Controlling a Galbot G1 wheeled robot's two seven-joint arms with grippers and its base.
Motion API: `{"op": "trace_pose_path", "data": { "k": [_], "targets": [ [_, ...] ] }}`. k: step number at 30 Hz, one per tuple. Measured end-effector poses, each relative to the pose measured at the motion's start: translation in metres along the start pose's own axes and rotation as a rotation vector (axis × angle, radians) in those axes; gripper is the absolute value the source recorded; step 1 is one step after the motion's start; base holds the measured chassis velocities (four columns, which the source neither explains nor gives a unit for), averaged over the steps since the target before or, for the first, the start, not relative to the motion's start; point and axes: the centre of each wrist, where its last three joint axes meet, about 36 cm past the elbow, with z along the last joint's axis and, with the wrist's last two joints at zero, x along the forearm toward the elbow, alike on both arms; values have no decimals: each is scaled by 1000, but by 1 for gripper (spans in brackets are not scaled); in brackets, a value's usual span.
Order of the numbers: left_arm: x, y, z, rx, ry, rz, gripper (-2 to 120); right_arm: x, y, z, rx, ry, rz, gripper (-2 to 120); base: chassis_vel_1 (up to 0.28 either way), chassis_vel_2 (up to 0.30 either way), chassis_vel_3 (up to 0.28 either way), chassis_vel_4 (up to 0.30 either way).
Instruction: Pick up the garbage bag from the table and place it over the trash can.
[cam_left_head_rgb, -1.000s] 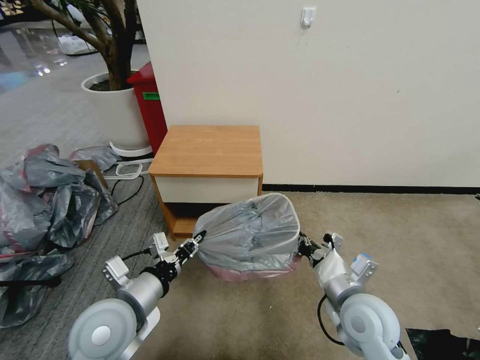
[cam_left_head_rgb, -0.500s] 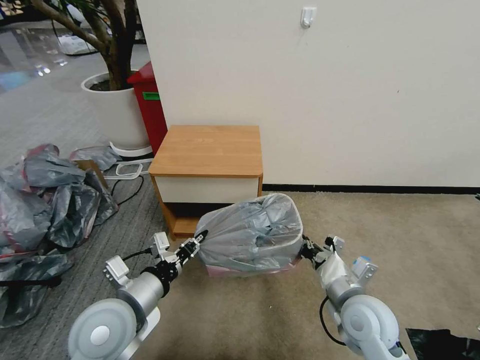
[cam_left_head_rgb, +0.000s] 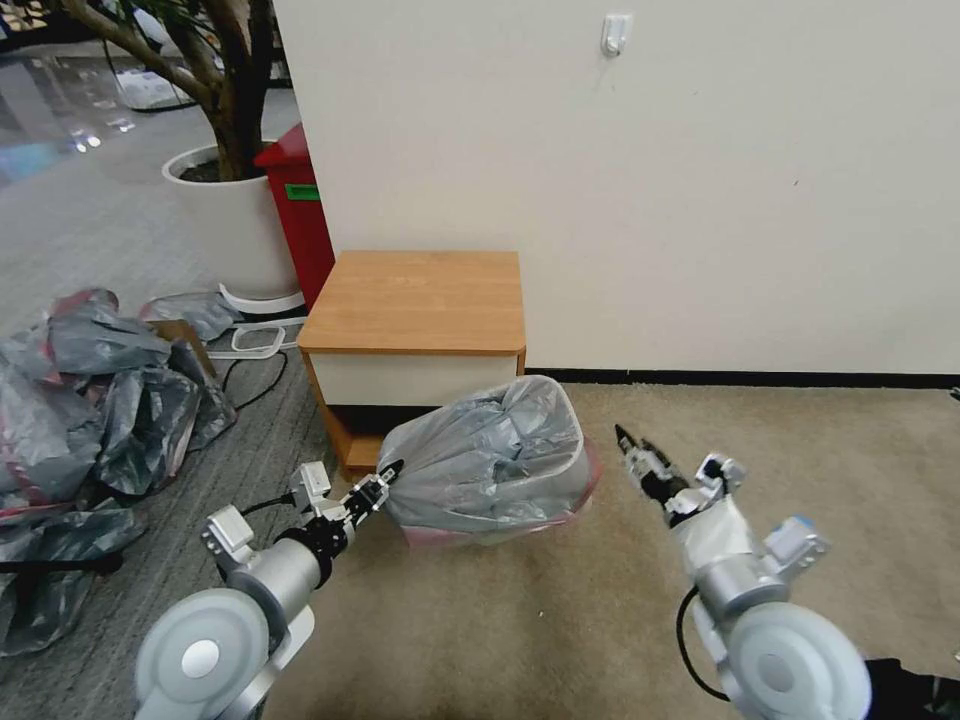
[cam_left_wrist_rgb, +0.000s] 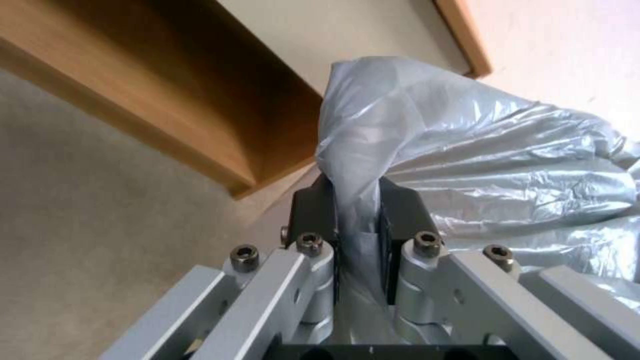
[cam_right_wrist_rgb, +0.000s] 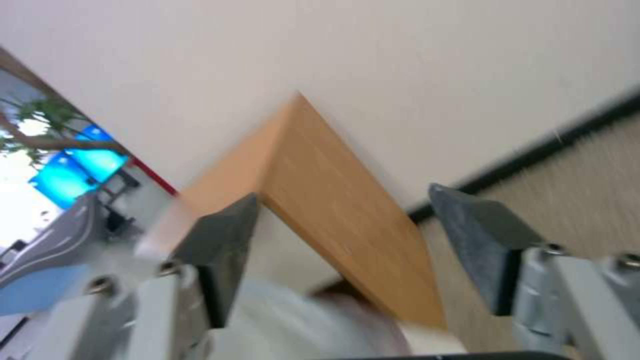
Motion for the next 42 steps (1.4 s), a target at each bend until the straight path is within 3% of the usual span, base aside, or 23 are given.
{"op": "trace_pose_path", "data": {
  "k": [5,7,8,9,10,11,12,17,21,27,29,32,42],
  "targets": [
    [2,-2,2,-88,5,-15,8,1,15,-33,129,-9,-121,86,0,0,0,0],
    [3,-3,2,-145,2,-21,8,2,25,-45,257,-1,-237,94,0,0,0,0],
    [3,-3,2,-145,2,-21,8,2,25,-45,257,-1,-237,94,0,0,0,0],
    [5,-5,3,-189,-1,-24,8,1,34,-51,384,15,-338,93,0,0,0,0],
    [7,-8,4,-246,-11,-25,8,-1,46,-57,569,75,-464,83,0,0,0,0],
    [8,-9,6,-289,-22,-26,8,-3,50,-58,664,121,-508,76,0,0,0,0],
    [8,-9,6,-289,-22,-26,8,-3,50,-58,664,121,-508,76,0,0,0,0],
    [12,-10,12,-408,-60,-25,8,-11,58,-54,936,293,-578,54,0,0,0,0],
    [13,-11,13,-428,-69,-26,8,-11,63,-51,966,339,-594,46,0,0,0,0],
    [13,-13,14,-477,-94,-25,8,-22,84,-35,1027,463,-631,19,0,0,0,0],
    [13,-13,14,-487,-98,-26,8,-25,88,-34,1039,472,-630,16,0,0,0,0],
    [14,-12,16,-532,-117,-24,8,-32,97,-30,1059,462,-643,2,0,0,0,0],
    [14,-12,21,-558,-117,-17,8,-55,119,-5,1046,442,-696,0,0,0,0,0]
  ]
}}
